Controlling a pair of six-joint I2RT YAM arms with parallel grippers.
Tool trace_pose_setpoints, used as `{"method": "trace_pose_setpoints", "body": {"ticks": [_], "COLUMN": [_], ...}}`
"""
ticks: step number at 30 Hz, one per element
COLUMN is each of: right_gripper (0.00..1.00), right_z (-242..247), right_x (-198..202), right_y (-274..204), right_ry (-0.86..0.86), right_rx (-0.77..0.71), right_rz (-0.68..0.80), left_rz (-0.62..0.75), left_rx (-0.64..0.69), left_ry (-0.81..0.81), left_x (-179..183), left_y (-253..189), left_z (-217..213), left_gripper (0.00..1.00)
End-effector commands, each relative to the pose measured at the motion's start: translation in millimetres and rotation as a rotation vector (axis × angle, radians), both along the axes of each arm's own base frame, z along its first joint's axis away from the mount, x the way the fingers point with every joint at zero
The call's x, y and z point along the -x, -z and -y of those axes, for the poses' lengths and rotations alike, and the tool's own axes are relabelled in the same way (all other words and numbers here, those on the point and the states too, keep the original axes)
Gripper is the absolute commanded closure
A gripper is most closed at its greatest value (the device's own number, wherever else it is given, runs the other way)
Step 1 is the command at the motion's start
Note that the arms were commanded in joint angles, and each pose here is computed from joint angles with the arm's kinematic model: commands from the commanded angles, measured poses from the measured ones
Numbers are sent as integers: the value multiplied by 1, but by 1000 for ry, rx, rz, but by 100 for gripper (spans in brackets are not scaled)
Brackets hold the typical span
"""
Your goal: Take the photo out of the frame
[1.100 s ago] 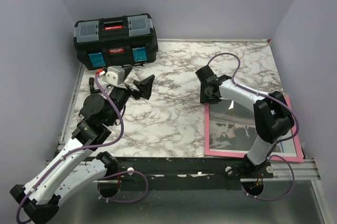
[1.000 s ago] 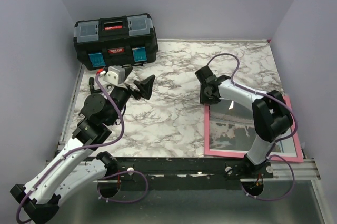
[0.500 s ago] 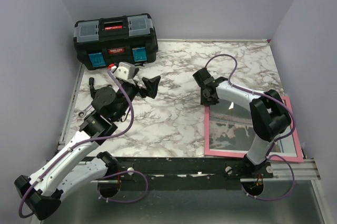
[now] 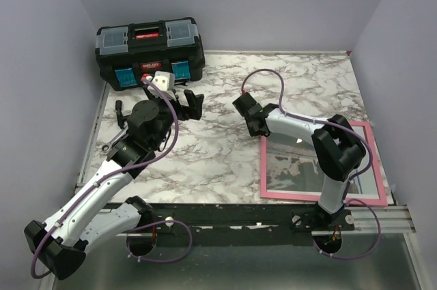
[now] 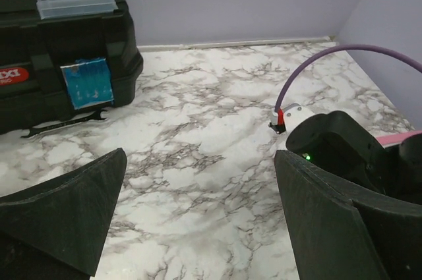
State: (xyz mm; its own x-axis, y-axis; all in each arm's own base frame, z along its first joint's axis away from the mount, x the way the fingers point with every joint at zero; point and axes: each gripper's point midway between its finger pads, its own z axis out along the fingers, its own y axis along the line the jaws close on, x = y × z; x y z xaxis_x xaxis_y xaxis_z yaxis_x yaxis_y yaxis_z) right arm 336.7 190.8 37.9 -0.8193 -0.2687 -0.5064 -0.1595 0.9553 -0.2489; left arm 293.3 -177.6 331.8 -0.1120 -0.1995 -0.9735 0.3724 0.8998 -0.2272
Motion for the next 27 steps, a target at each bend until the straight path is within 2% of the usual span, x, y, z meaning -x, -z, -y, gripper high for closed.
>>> {"method": "trace_pose_setpoints", "body": {"ticks": [1,9,13,16,18,21,22,27], "right_gripper": [99,99,99,99,85,50,43,34], "right_z": [-45,-87,-95,-96,-92,-69,-58,-20], "right_x": [-12,-5,-5,-4,-2,-1,1,13], "right_y": [-2,4,5,-9,-21,-34,-35,-30], "right_ry": [-170,-384,-377,-306,-245,-93,-45,119], "right_rx": [-47,-30,-25,-72,-111,-97,-75,-78], "right_rz": [64,76,70,97,125,168,167,118], "left_rz": [-17,-17,-17,-8,-10,-13,-14,-25], "left_rx": [62,74,79,83,81,80,79,73], "left_ry": [-107,-181,-204,-201,-195,-176,-170,-126], "left_x": [-7,-14,-15,-14,-14,-13,-14,-15], "left_y": [-10,-10,-11,-13,-13,-12,-12,-9], "left_z": [-25,-45,-51,-52,-51,-47,-46,-36], "left_gripper": [1,1,1,1,1,1,1,1]}}
